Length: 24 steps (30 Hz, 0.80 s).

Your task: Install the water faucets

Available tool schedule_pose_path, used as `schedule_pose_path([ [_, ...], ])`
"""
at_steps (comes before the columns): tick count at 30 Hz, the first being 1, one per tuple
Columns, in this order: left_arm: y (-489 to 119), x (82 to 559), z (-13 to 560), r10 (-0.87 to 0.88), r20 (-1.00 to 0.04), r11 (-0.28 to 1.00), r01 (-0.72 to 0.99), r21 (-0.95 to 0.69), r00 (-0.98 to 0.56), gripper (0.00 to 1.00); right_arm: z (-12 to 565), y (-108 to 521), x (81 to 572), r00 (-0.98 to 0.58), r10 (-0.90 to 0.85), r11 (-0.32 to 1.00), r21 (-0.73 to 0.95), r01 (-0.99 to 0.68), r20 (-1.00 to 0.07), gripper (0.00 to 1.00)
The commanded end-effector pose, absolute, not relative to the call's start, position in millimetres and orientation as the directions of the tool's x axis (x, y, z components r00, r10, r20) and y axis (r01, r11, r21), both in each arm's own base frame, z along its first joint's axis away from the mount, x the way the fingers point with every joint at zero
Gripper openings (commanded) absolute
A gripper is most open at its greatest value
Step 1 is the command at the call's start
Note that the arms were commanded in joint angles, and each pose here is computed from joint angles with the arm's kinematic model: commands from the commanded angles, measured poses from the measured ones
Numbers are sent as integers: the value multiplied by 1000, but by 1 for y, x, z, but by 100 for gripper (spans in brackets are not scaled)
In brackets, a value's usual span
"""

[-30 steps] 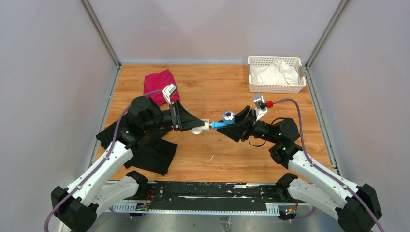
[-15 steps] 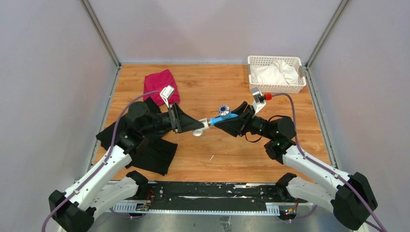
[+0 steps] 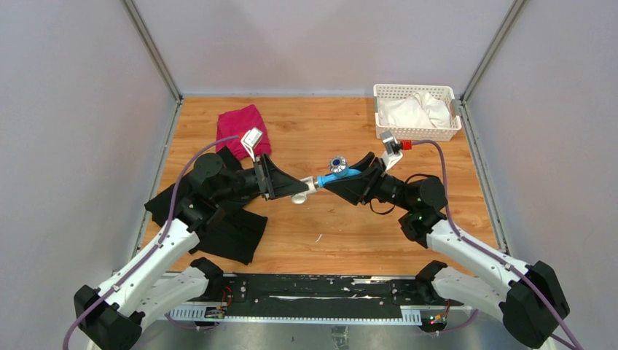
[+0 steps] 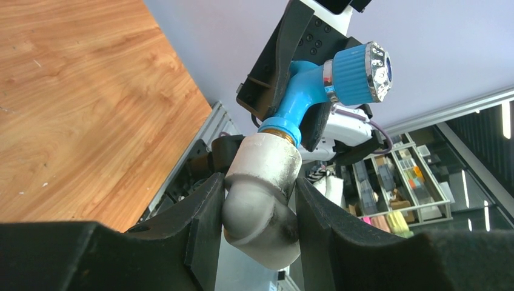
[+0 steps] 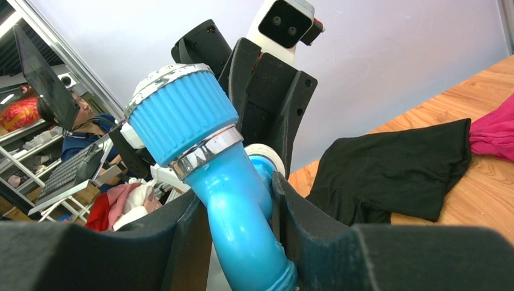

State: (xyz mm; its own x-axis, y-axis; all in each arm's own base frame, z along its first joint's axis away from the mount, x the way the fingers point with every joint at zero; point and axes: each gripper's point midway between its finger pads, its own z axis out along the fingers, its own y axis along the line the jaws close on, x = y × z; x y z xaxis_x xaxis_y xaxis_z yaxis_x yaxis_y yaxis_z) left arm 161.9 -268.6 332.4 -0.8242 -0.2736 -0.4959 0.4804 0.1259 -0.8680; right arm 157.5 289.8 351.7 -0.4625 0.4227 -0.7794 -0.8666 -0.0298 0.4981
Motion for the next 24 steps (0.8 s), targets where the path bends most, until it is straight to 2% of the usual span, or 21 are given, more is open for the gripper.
schedule_pose_path([
  [1,-274,164,365,-326,-605,63,621,-781,-727,0,323,298,149,-597,321,-41,618,-785,-736,0],
  [6,-279,165,363,-293,-581,47,596,-802,-759,0,321,297,149,-590,319,-31,614,-789,-742,0],
  [21,-277,180,356,-333,-531,74,540,-839,-779,0,318,293,149,-572,325,0,605,-796,-753,0],
  [24,-277,180,355,-327,-517,70,526,-848,-791,5,318,293,150,-572,329,3,606,-795,-752,0],
])
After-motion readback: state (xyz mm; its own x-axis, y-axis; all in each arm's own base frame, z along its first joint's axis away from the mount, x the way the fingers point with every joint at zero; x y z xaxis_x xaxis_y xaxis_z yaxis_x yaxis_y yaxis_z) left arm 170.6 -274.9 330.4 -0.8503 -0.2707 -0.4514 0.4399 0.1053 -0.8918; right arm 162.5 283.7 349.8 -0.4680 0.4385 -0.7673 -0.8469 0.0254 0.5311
